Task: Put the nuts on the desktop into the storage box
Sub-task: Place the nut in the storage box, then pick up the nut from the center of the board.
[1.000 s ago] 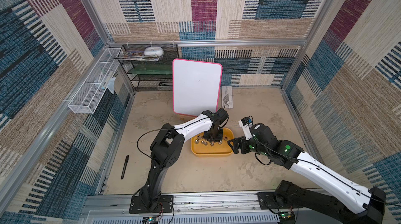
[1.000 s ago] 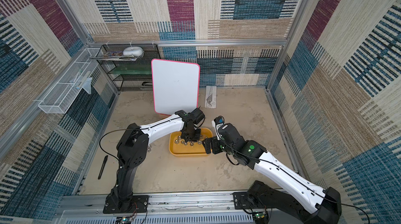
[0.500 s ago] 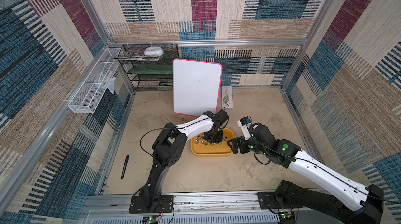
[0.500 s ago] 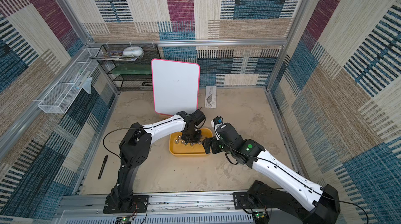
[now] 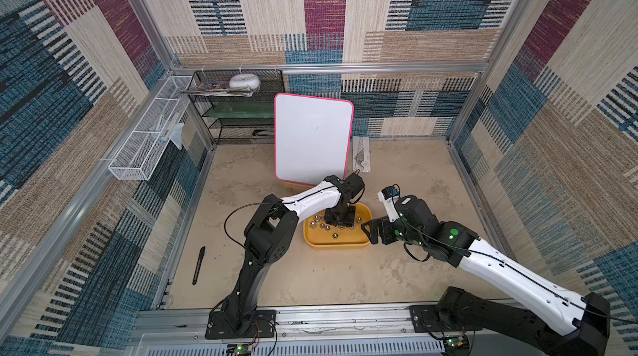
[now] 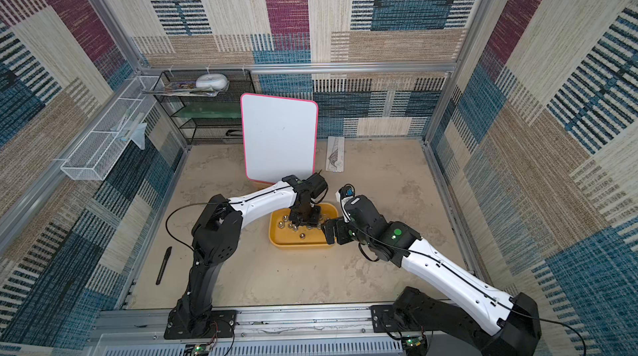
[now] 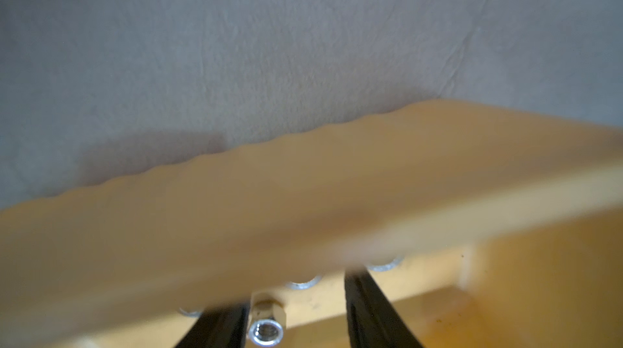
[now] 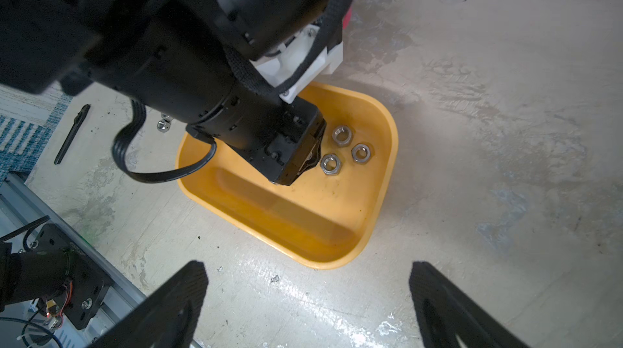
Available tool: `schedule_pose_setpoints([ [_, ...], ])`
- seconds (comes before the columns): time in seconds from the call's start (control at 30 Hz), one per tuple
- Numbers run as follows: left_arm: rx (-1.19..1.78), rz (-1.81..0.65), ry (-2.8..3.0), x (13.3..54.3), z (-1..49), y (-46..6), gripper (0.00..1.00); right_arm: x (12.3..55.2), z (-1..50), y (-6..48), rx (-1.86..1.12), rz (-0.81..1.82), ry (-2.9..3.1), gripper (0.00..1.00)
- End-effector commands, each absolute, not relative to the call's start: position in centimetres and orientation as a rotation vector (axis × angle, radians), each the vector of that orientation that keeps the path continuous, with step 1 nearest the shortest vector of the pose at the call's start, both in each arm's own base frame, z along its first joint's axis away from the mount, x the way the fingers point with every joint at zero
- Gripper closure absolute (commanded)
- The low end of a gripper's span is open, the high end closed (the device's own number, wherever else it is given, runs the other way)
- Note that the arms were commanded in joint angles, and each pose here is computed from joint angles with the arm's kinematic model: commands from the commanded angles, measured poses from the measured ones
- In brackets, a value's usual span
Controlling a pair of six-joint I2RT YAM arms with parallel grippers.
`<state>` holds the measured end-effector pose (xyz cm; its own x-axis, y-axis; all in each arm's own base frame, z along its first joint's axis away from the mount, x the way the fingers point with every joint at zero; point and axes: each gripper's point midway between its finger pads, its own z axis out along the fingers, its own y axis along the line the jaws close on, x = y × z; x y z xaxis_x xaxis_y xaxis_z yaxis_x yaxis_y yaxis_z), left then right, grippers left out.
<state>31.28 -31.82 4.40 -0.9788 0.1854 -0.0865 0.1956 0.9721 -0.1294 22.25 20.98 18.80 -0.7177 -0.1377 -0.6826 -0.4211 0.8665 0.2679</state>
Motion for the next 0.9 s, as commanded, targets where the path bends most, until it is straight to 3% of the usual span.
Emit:
schedule_pose_setpoints([
  [0.0,0.303,-0.198,3.014,31.5,6.3,-31.4,0.48,22.5,19.2,21.2,-0.41,0.54,2.333,0.01],
  [0.4,0.242,-0.2,2.947,31.3,10.5,-29.0,0.46,22.9,19.1,22.2,-0.439,0.563,2.323,0.01],
  [0.53,0.155,-0.163,2.923,31.3,11.5,-26.5,0.26,23.0,18.9,22.6,-0.455,0.573,2.325,0.01],
  [0.7,0.008,-0.129,2.89,31.0,12.9,-22.1,0.12,23.4,18.6,23.4,-0.488,0.581,2.324,0.01],
  [0.77,-0.075,-0.116,2.876,30.7,13.3,-19.9,0.0,23.6,18.6,23.8,-0.507,0.584,2.321,0.01],
  [0.87,-0.21,-0.077,2.869,29.8,13.2,-16.3,0.0,23.9,18.6,24.5,-0.531,0.591,2.318,0.01],
])
